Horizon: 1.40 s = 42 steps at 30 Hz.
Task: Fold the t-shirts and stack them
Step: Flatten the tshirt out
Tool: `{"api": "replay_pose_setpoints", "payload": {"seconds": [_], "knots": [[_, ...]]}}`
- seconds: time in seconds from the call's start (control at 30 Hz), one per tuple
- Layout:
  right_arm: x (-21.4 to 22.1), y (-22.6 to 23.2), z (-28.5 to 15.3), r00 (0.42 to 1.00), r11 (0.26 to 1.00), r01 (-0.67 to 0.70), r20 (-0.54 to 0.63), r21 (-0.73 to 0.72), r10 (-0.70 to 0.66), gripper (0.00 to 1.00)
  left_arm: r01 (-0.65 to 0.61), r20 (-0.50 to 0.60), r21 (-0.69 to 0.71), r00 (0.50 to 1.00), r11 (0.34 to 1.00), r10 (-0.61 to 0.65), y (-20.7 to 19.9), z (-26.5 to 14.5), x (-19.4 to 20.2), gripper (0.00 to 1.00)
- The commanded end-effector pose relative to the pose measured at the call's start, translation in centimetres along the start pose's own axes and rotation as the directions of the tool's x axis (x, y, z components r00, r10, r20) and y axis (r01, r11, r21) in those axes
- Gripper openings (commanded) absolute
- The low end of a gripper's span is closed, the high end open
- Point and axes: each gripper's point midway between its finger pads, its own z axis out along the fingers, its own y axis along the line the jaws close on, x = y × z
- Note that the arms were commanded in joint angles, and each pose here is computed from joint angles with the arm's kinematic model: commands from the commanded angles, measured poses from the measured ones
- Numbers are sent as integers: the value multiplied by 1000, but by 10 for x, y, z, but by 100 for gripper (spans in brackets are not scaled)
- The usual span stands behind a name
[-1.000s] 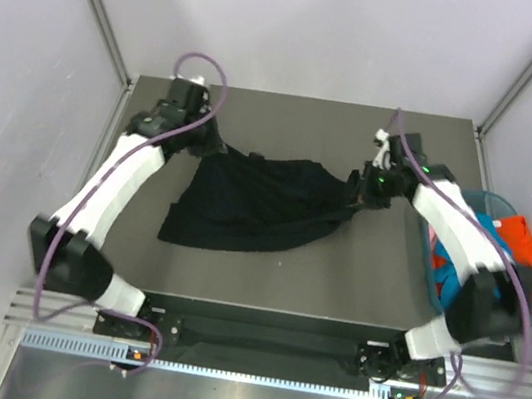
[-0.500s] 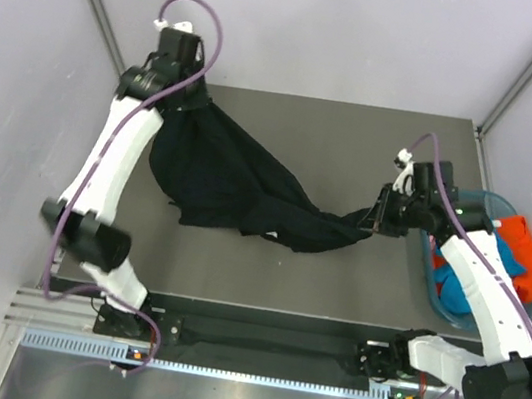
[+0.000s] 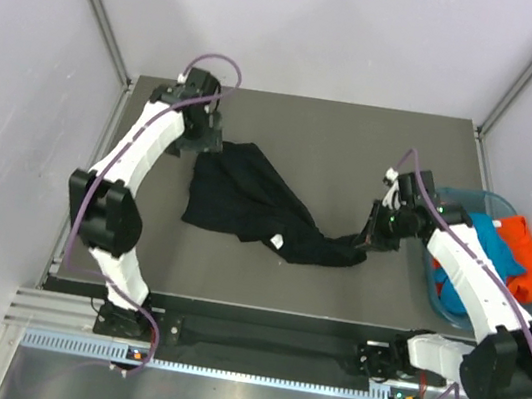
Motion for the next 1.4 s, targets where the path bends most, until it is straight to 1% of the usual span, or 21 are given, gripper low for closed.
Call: {"api": "replay_pose_setpoints", "payload": {"seconds": [0.0,0.07,0.13,0.17,0.23,0.27,0.33,0.37,0.4,0.47,0.5,0.57,0.6,0.67,0.7,0.77,0.87,0.97,1.0,1.13,1.37], "knots": [[-76,11,-14,979,998,42,196,56,-52,0,-11,82,51,997,999,7,10,-41,17,86],[-109,22,-26,965,997,54,253,49,-64,0,-38,62,180,998,983,28,-4,-45,42,85],[-134,21,-21,967,997,49,249,58,-62,0,-77,21,303,997,950,74,-21,-45,65,85],[-157,25,-22,962,997,52,266,57,-65,0,-79,-7,311,996,947,86,-20,-38,81,85],[-182,29,-19,959,996,65,272,68,-81,0,-56,-36,309,997,949,71,-19,-35,91,85],[-213,40,-15,952,996,73,294,52,-85,0,-50,-39,313,997,949,65,-19,-35,95,86],[-243,58,-9,947,997,81,312,-1,-76,1,-55,11,323,998,945,54,-22,-36,86,87],[-269,66,0,942,997,78,329,-25,-65,1,-66,39,291,998,954,57,-19,-31,84,89],[-276,71,6,948,997,56,317,-50,-37,2,-83,72,293,995,953,65,-22,-26,77,92],[-282,79,19,962,994,50,272,-97,-22,5,-83,55,237,996,968,72,-17,-8,75,92],[-279,83,23,965,992,50,261,-114,-19,6,-76,39,243,997,967,69,-21,-4,75,92],[-267,80,32,969,993,62,246,-104,-35,7,-47,-48,237,997,970,60,-28,11,82,91],[-269,79,33,963,992,71,267,-101,-42,7,-10,-93,271,995,963,37,-36,13,89,89],[-258,68,37,966,995,63,257,-74,-42,7,24,-156,273,988,962,20,-41,29,103,84],[-255,66,37,966,995,67,253,-68,-48,7,50,-184,289,983,956,5,-45,32,110,83],[-248,62,33,964,995,84,257,-51,-68,8,71,-217,260,976,963,-13,-41,47,125,83],[-239,54,29,959,994,109,266,-17,-100,8,71,-195,217,980,974,-28,-34,60,128,82],[-230,48,27,957,993,117,267,0,-113,8,57,-149,207,989,977,-26,-33,66,121,77],[-227,47,28,958,993,119,264,1,-115,8,44,-124,183,992,982,-21,-29,69,115,73],[-218,41,31,962,993,120,245,2,-116,7,7,-124,151,992,989,12,-25,81,113,65],[-216,39,31,962,993,118,248,-6,-113,7,-9,-167,127,986,992,31,-27,98,116,66]]}}
